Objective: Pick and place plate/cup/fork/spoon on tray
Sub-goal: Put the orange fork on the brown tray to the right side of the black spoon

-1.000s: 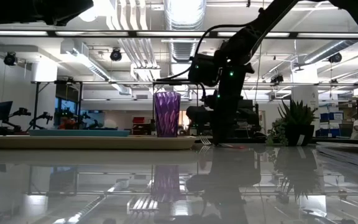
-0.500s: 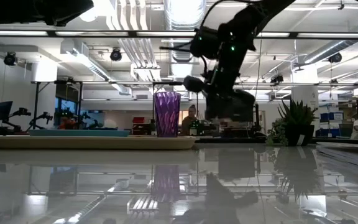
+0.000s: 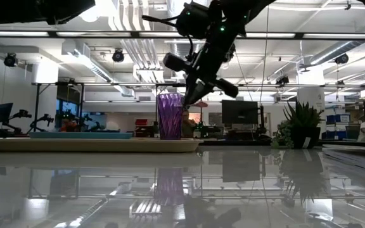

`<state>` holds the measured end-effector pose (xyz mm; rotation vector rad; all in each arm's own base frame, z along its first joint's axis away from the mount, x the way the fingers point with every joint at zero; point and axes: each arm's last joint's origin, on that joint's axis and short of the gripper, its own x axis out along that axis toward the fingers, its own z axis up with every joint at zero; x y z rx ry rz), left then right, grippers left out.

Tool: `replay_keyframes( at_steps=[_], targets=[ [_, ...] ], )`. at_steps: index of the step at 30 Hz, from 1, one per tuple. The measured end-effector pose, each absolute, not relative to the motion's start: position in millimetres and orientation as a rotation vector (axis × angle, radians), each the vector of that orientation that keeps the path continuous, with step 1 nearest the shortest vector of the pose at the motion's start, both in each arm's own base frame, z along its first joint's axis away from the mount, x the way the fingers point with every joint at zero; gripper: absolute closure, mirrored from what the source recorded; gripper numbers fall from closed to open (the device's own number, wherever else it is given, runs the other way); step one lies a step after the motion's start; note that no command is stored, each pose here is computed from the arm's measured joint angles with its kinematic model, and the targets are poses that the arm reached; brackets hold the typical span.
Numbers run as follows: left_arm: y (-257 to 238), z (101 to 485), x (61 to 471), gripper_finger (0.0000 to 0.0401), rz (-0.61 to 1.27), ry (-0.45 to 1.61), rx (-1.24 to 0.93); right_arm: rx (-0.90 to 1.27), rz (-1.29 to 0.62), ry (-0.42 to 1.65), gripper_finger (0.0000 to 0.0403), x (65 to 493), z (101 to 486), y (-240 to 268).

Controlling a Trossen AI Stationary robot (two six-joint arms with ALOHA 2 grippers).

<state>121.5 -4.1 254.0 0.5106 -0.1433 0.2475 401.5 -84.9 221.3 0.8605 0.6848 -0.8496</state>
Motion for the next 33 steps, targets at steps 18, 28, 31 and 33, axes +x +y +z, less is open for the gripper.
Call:
replay_keyframes(
  at_steps=[18,28,31,33],
  targets=[
    [-4,267,118,0.0354,0.305,-0.246,0.641,0.952,-0.843,0.612,0.0391,458,171,-79],
    [-4,267,118,0.0354,0.308,-0.239,0.671,0.922,-0.973,0.683,0.0391,478,154,-91],
    [-4,267,118,0.0354,0.309,-0.242,0.671,0.907,-1.006,0.712,0.0391,479,153,-91],
    [-4,267,117,0.0354,0.31,-0.244,0.67,0.887,-1.041,0.717,0.0391,478,154,-92]
  ],
)
